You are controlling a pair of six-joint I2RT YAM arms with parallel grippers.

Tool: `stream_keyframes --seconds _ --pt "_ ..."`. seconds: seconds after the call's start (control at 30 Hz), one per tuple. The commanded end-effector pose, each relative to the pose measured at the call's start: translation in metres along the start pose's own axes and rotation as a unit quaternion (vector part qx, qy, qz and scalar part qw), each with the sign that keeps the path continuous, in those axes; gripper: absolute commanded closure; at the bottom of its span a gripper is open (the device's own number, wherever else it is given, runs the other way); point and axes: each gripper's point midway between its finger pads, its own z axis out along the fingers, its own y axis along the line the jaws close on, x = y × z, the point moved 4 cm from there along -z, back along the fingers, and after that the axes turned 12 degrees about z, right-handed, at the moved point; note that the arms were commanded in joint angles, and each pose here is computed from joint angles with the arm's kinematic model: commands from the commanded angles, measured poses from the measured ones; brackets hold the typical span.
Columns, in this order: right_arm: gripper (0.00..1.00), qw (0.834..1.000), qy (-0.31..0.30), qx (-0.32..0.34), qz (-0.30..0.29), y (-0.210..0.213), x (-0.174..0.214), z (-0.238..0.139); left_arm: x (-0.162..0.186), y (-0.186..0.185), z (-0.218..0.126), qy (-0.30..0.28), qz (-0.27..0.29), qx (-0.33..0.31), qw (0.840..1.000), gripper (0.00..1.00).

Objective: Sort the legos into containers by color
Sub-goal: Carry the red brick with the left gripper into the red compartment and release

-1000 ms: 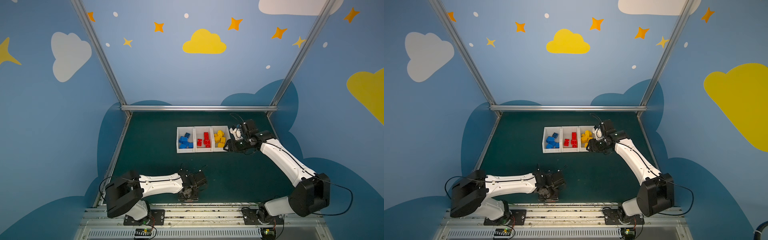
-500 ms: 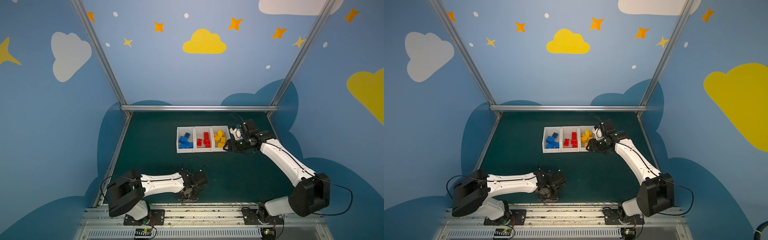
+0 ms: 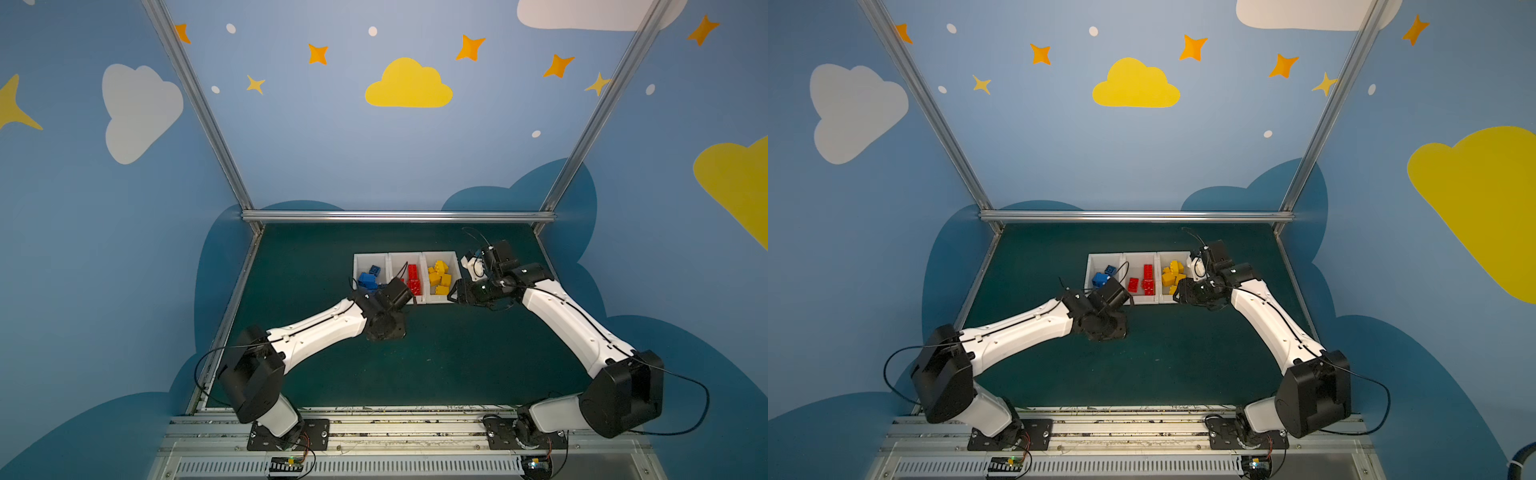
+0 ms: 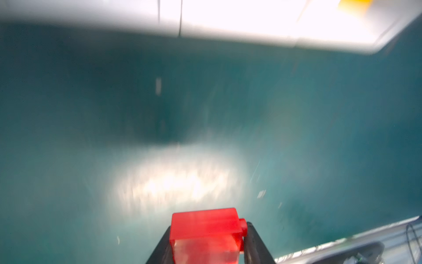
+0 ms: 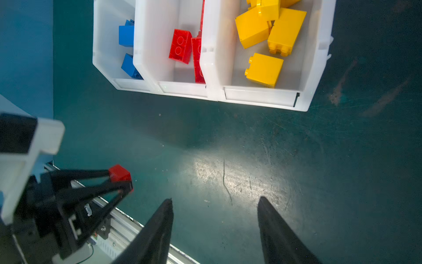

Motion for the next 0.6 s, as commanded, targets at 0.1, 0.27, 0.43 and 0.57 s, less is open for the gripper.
stream_keyframes --seconds 0.1,0.27,0.43,0.57 --pt "0.41 1.0 -0.008 0.015 0.012 -0.005 0.009 -0.015 -0.096 -0.007 0.001 -0.065 0.067 -0.001 0.996 0.63" --pt "0.41 0.999 -0.011 0.025 0.017 -0.01 0.014 -0.021 -0.144 -0.001 0.016 -0.079 0.069 -0.023 0.994 0.62" --pt "0.41 0.999 -0.009 0.036 0.02 -0.014 0.02 -0.025 -0.17 0.006 0.038 -0.077 0.061 -0.023 0.995 0.62" --pt "0.41 0.999 -0.008 0.04 0.024 -0.016 0.023 -0.025 -0.179 0.006 0.055 -0.065 0.064 -0.014 0.996 0.62"
